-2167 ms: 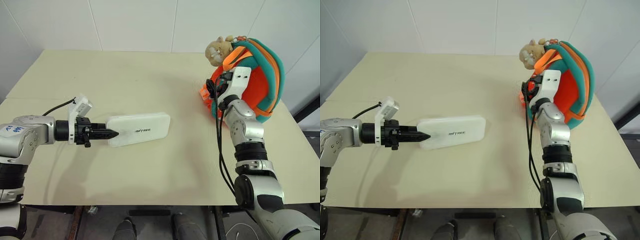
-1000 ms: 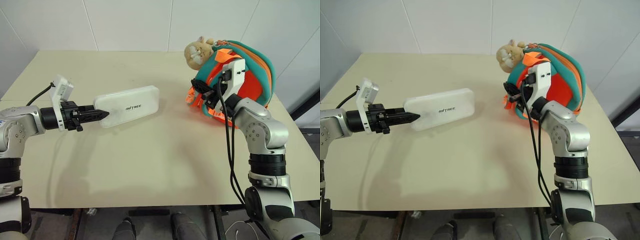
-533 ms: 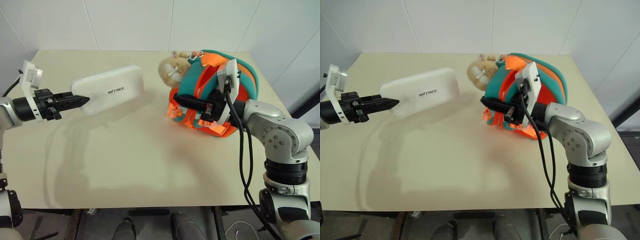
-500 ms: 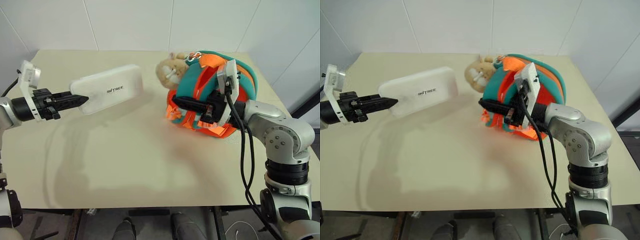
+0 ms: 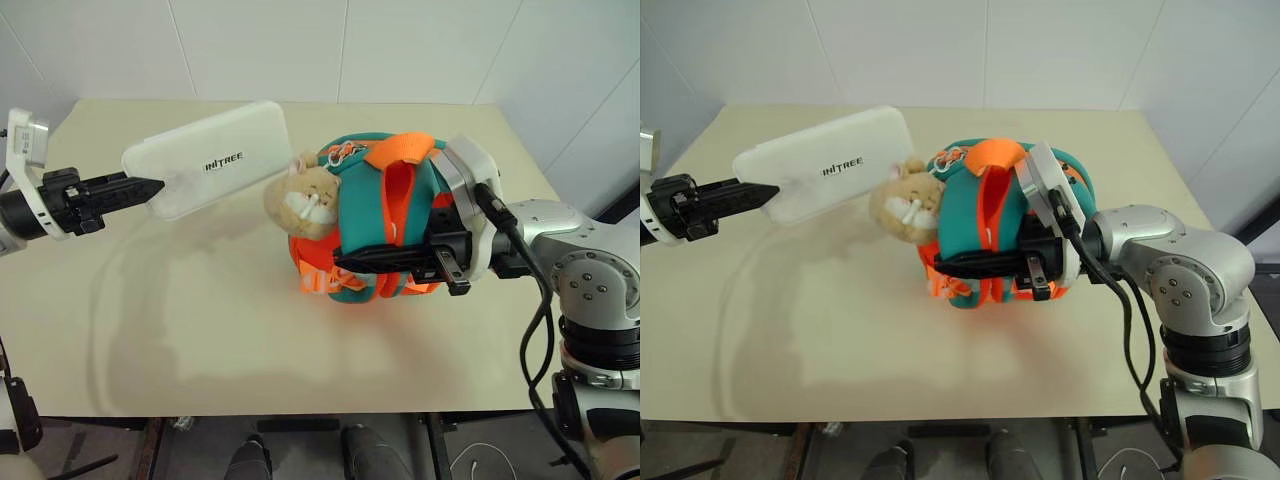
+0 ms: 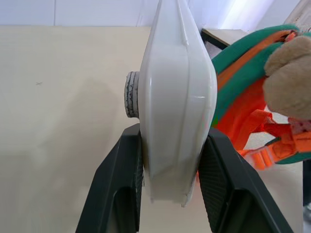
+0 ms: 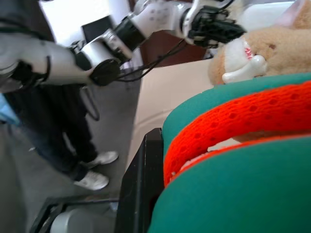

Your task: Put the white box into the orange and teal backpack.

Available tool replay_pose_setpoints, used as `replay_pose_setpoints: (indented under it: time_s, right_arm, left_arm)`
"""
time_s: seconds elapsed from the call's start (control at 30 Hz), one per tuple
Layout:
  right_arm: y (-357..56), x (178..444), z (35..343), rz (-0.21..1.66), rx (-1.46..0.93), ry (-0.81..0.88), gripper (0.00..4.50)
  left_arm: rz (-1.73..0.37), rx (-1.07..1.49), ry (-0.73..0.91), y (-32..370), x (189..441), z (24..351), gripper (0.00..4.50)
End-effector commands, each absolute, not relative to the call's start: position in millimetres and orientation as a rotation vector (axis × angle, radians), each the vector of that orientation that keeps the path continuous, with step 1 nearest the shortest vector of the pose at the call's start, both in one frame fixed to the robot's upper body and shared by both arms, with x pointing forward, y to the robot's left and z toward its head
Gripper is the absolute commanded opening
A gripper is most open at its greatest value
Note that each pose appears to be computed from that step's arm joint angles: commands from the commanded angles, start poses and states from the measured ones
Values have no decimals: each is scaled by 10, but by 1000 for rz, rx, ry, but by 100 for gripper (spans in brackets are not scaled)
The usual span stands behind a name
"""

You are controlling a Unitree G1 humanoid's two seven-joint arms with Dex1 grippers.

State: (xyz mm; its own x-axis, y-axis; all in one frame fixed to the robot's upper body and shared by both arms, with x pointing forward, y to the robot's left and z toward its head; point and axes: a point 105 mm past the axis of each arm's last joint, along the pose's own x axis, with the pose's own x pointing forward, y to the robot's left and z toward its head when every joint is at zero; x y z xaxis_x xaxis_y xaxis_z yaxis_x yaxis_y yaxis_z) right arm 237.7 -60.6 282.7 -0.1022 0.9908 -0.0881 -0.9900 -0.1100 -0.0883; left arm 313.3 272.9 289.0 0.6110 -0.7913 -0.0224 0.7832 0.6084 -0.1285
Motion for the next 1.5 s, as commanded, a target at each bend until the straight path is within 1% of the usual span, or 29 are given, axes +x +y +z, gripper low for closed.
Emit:
replay_pose_setpoints:
  time_s: [0.03,0.27,0.43,0.53,0.77,0.97,1.2,1.3,1.5]
  right_arm:
    - [-626,2225,2955,1770,-196,-60,0]
    - [-657,2282,3011,1791,-207,-67,0]
    - [-673,2332,2954,1789,-204,-41,0]
    - [-699,2321,2982,1798,-178,-36,0]
    - [-765,2383,2935,1762,-176,3,0]
    - [-834,2453,2909,1731,-152,33,0]
    - [-859,2405,3033,1747,-101,12,0]
    - [-895,2402,2954,1740,-108,52,0]
    - [-920,2448,2860,1715,-113,86,0]
  left_arm:
    - [-935,-62,22,2764,2988,3117,124]
    - [-929,-54,25,2814,2955,3155,124]
    - [-973,-44,19,2779,2927,3172,124]
    - [-1005,-34,29,2755,2900,3175,124]
    - [-1061,-10,-12,2746,2835,3248,124]
    - [-1039,1,-79,2824,2787,3391,124]
    - [-1081,4,-83,2792,2687,3461,124]
    - [-1090,4,-110,2783,2685,3503,124]
    - [-1162,6,-72,2683,2630,3461,124]
